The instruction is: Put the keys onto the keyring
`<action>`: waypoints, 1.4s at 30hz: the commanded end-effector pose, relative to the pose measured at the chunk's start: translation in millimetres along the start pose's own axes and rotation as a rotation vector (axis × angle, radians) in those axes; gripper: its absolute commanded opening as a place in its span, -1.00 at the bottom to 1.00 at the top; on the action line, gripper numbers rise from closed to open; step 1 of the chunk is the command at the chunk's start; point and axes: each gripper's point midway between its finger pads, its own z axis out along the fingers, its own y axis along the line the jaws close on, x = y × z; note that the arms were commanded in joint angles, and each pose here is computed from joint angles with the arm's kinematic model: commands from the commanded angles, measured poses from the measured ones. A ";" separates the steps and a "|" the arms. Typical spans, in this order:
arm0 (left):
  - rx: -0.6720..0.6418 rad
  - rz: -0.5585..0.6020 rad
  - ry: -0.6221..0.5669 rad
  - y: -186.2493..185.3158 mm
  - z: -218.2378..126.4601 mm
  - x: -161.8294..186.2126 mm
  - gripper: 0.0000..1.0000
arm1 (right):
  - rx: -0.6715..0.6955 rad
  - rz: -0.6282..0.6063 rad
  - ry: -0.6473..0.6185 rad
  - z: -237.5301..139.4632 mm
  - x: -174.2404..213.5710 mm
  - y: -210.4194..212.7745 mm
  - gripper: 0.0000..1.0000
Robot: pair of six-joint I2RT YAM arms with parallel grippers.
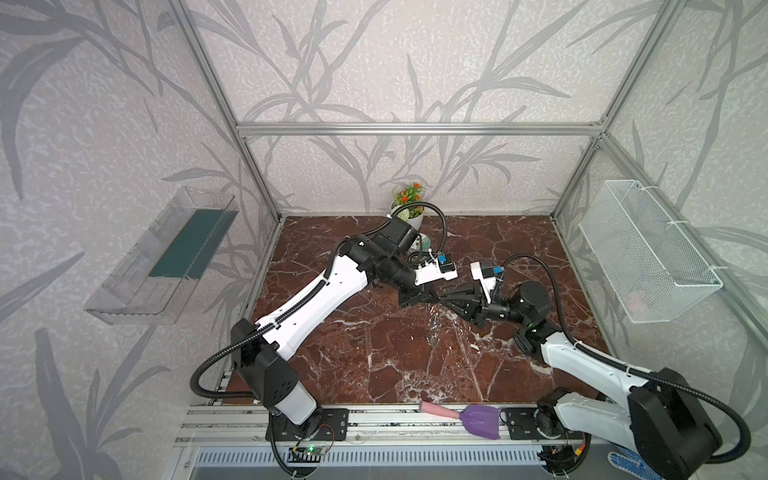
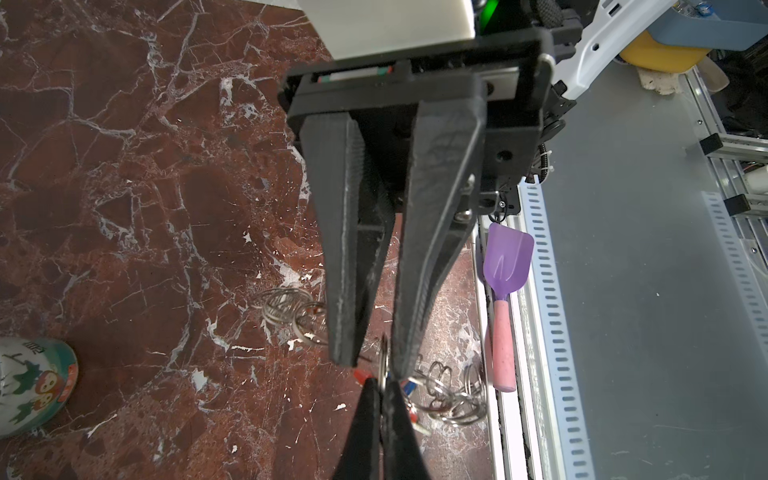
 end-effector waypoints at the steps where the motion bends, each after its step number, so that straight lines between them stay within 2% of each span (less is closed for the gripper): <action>1: 0.025 0.042 -0.030 -5.7 -5.3 -13.4 -1.00 | -0.029 -0.044 -0.002 3.3 -5.0 5.7 -0.63; 16: 0.033 0.036 -0.047 -7.9 -7.5 -17.8 -1.00 | -0.014 -0.041 0.022 2.4 4.5 2.7 -1.00; 22: 0.032 0.023 -0.042 -7.6 -7.1 -13.9 -1.00 | 0.004 -0.040 0.013 0.6 2.9 2.2 -1.00; 28: 0.038 -0.037 -0.079 -5.1 -11.1 -15.7 -0.99 | 0.029 -0.047 -0.030 -2.5 -7.7 4.3 -1.00; 32: 0.030 -0.085 -0.144 -2.4 -21.3 -17.0 -0.83 | 0.056 -0.058 -0.063 -4.6 -13.8 2.4 -1.00; 37: -0.026 -0.162 -0.311 7.4 -46.6 -17.2 -0.37 | 0.066 -0.068 -0.084 -6.3 -17.4 2.3 -1.00; 42: -0.055 -0.216 -0.395 10.5 -57.1 -8.8 -0.14 | 0.049 -0.072 -0.100 -5.5 -22.5 5.9 -1.00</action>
